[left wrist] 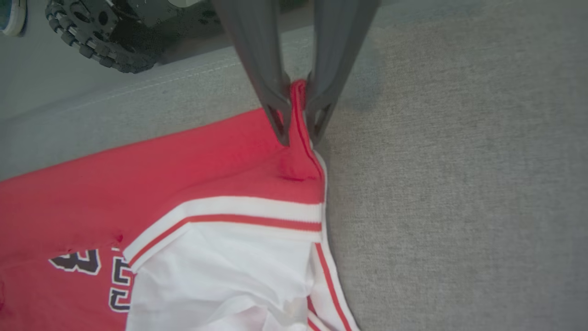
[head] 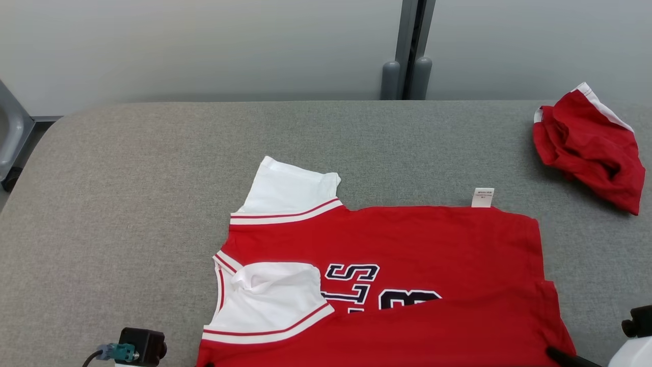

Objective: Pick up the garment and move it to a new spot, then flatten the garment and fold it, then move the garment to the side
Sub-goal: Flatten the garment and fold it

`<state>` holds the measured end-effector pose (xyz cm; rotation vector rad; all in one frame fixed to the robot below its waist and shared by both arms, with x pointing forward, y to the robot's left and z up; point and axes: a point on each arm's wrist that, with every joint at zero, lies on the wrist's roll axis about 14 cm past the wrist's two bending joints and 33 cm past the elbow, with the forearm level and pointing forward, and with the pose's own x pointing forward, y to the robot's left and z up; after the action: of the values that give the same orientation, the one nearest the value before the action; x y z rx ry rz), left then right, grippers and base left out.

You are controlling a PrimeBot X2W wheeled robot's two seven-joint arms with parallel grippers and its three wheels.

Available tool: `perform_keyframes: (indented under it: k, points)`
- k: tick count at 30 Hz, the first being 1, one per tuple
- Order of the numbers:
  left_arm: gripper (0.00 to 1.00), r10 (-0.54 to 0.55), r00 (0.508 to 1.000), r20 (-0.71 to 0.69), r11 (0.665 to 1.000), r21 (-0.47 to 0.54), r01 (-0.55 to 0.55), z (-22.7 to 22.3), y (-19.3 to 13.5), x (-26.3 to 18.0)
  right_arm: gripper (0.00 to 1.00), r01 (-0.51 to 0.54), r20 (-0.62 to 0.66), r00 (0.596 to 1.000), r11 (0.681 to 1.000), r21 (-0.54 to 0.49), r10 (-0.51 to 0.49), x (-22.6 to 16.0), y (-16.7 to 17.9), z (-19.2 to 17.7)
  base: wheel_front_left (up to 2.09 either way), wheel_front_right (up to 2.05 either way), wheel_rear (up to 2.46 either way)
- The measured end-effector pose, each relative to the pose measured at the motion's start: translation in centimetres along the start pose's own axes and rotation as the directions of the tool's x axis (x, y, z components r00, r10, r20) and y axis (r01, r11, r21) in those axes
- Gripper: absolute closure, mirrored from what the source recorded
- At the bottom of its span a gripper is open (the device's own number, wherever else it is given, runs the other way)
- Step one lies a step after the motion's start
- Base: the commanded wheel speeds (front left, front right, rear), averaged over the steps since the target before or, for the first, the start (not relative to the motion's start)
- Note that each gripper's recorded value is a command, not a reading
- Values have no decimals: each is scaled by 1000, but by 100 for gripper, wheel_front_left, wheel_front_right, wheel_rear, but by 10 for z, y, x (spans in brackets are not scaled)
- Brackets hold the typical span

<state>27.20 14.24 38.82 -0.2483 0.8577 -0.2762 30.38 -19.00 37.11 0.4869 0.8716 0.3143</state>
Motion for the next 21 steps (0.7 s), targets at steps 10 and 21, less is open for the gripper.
perform_keyframes:
  k: [10, 21]
  points:
    - [100, -19, 998, -62, 1000, -15, 18, -11, -8, -2, 100, 25, -56, 998, 1000, -7, -26, -14, -12, -9, 0, 0, 0]
    - [0, -12, 997, -81, 1000, -28, 10, -14, -9, -3, 0, 37, -66, 997, 999, 16, -36, -19, -16, -10, 0, 0, 0]
